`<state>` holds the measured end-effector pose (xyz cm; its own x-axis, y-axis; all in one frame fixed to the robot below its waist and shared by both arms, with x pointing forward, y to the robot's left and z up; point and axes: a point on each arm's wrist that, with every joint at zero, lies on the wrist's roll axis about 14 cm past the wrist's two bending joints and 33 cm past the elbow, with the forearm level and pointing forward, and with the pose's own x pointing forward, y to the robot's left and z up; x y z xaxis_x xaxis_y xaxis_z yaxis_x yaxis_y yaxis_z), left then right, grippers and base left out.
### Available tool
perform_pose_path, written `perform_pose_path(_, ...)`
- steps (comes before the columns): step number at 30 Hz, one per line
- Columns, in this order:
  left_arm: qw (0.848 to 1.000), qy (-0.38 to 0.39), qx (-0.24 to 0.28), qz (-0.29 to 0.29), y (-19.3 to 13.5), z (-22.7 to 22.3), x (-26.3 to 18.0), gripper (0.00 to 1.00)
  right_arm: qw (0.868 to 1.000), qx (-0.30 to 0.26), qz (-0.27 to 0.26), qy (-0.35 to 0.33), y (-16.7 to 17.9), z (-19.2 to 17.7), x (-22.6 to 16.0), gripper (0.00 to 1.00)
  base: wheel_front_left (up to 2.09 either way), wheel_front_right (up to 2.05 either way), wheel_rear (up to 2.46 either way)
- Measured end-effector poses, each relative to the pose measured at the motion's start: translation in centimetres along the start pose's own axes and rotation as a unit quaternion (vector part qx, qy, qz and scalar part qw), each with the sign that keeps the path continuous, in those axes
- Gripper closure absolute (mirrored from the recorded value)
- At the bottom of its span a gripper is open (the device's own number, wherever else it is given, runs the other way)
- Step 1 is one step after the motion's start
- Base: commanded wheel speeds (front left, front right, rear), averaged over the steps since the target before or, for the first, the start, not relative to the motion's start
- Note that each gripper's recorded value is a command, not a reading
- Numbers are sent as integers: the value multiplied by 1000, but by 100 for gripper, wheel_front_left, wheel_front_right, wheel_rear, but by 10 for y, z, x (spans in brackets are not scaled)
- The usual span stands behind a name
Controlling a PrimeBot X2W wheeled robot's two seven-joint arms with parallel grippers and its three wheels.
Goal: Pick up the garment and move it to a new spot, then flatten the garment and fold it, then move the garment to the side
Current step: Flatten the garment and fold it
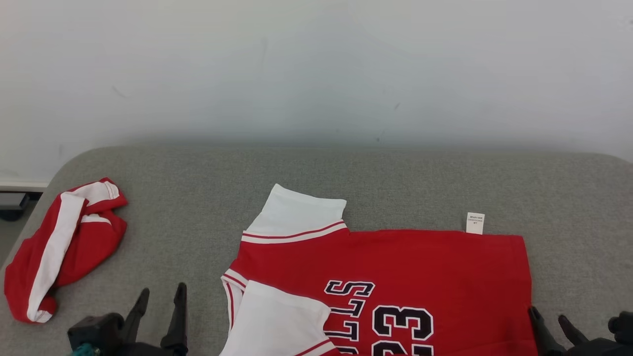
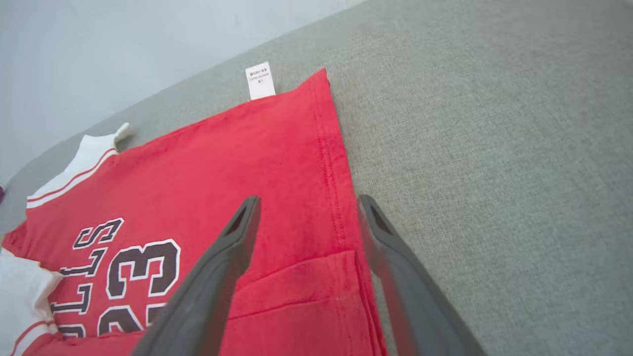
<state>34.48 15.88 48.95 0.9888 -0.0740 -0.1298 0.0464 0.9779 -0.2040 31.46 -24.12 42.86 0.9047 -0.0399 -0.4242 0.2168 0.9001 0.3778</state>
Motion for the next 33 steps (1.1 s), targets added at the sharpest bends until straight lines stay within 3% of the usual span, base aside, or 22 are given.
perform_pose_path(7,997,-80,11,-22,-8,36,14,0,996,-3,55,-77,40,24,9,0,0,0,0)
perform_pose_path(18,992,-116,34,-33,-12,54,18,0,976,-19,139,-169,101,54,2,0,0,0,0)
perform_pose_path(24,994,-93,47,-36,-5,41,14,0,972,-28,154,-173,112,51,0,0,0,0,0)
perform_pose_path(33,997,-54,49,-27,6,18,7,0,979,-41,153,-128,111,26,6,0,0,0,0)
